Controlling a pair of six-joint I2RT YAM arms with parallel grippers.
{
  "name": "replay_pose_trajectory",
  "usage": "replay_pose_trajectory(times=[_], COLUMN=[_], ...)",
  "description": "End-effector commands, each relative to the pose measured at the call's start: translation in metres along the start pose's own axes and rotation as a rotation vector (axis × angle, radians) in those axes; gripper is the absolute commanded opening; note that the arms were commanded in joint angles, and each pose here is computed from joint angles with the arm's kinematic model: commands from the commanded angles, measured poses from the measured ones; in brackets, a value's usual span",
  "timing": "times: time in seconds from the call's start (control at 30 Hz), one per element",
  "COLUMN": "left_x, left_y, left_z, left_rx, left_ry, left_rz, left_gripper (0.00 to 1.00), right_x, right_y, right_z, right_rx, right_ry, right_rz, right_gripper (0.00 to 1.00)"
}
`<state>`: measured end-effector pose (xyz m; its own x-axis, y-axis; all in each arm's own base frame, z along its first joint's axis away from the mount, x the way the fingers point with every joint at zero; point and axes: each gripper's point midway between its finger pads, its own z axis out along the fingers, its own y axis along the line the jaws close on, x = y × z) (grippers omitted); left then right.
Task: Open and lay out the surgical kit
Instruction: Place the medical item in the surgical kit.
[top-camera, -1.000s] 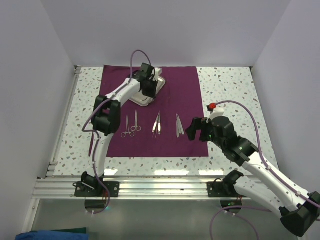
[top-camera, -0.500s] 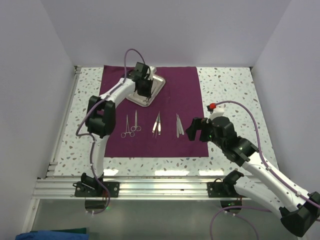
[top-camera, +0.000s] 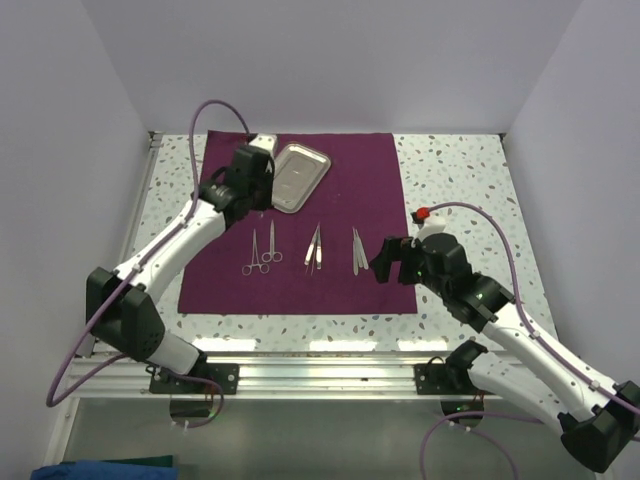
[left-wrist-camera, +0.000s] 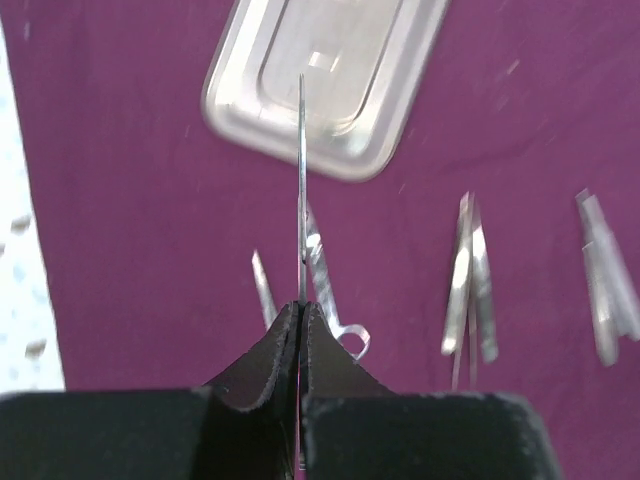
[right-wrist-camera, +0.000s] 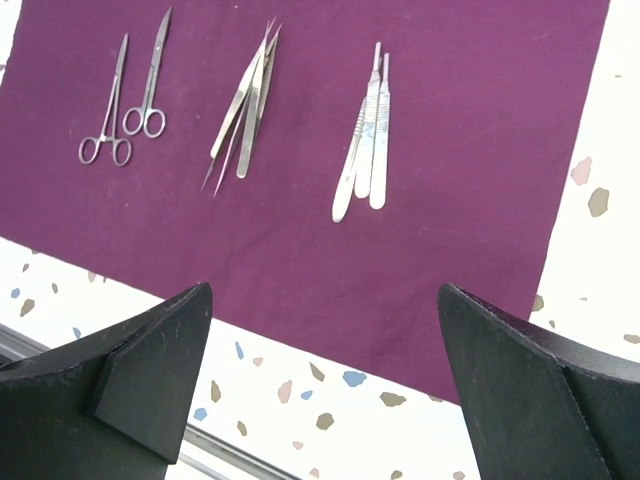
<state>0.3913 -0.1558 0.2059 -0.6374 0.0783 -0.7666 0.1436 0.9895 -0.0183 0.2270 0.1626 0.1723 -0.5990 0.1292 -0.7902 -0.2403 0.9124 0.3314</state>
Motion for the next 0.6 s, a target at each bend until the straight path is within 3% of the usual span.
replay_pose_trajectory(times=[0.0,0.23,0.5,0.57], left_x=[0.049,0.1,0.129,0.133], left_y=[0.037,0.06,0.038,0.036], left_z=[-0.001,0.021,0.054,0.056], left_rx=[-0.216,-0.384,-0.34,-0.339], left_ry=[0.064,0.107,0.114,0.123], left_rz=[-0.02,-0.022,0.011,0.022], left_gripper=[0.0,0.0,0.0,0.07], right_x=[-0.004,-0.003,-0.001,-0.002], right_y=[0.008,0.006,0.003,0.003], right_z=[0.002,0.003,0.006,0.007], right_rx=[-0.042,-0.034,-0.015,-0.01], right_ry=[-0.014,-0.015,-0.006,-0.008], right_rz=[0.009,0.006,0.005,0.006], right_gripper=[0.98,0.98,0.98,0.98])
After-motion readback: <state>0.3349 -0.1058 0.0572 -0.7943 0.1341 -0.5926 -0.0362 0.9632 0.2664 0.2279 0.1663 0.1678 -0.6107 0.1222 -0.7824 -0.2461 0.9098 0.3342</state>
